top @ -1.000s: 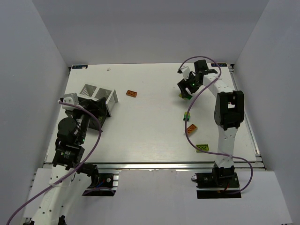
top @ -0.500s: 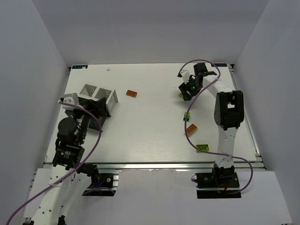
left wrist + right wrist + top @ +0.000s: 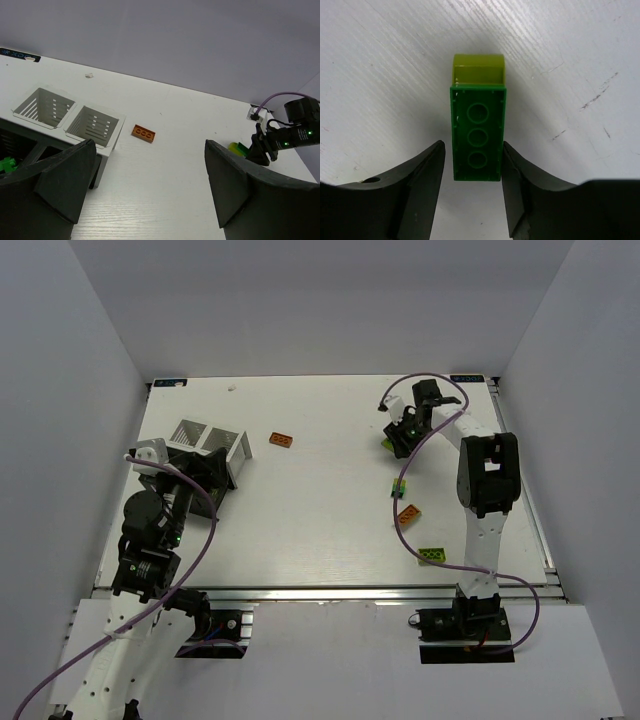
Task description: Sort the legos into containers by color
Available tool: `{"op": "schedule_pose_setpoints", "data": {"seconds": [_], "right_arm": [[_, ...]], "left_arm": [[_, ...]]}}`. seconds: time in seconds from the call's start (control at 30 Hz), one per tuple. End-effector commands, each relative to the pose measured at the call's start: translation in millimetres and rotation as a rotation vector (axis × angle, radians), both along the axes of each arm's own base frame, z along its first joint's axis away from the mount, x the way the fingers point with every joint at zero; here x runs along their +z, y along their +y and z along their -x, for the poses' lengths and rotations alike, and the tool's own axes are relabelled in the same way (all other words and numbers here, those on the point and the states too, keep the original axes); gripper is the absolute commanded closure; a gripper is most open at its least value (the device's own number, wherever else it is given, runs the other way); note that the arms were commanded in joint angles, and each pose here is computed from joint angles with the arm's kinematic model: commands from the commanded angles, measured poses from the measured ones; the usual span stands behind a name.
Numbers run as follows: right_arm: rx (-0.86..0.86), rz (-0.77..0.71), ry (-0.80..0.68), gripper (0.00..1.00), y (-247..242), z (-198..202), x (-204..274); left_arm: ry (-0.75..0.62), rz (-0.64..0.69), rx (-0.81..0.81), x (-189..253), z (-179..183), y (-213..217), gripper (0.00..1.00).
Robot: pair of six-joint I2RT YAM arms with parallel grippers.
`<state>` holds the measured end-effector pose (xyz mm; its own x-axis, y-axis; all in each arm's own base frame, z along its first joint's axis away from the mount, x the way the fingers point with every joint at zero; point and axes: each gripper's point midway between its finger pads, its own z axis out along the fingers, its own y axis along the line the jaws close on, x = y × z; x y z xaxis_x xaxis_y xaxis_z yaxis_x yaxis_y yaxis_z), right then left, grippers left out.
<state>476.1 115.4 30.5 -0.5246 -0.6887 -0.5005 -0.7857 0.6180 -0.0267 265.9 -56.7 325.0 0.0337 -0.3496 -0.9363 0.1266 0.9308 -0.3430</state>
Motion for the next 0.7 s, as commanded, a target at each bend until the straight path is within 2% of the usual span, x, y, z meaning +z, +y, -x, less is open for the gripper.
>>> {"op": "schedule_pose_setpoints", "data": {"seconds": [0.0,0.2,0.23,0.43,0.53,0.67], "right_arm": [[0.022,-0.016,-0.037,0.48,2.9,-0.2,10.1],[0.04,-0.044,-0.064,0.65,6.2,5.0,23.2],[0.042,-0.05,-0.058,0.7,6.8,9.6,22.9],[0.077,-0.163,-0.119,0.81,22.9,25.6,62.6],[0.115,-0.269,-0.111,0.85,39.3,44.0,88.2],[0.21,-0.508,-0.061,0.89,72.8,81.2,131.7]], "left_arm": [[-0.01,-0.011,-0.029,0.5,-0.1,-5.7,0.02],[-0.025,-0.018,-0.129,1.0,1.0,-24.2,0.02],[-0.025,-0.019,-0.145,0.3,1.0,-27.2,0.02],[-0.034,-0.017,-0.251,-0.5,4.7,-46.9,0.02],[-0.054,-0.016,-0.35,0.5,11.2,-64.4,0.02],[-0.101,-0.021,-0.563,4.7,27.8,-100.4,0.02]]}}
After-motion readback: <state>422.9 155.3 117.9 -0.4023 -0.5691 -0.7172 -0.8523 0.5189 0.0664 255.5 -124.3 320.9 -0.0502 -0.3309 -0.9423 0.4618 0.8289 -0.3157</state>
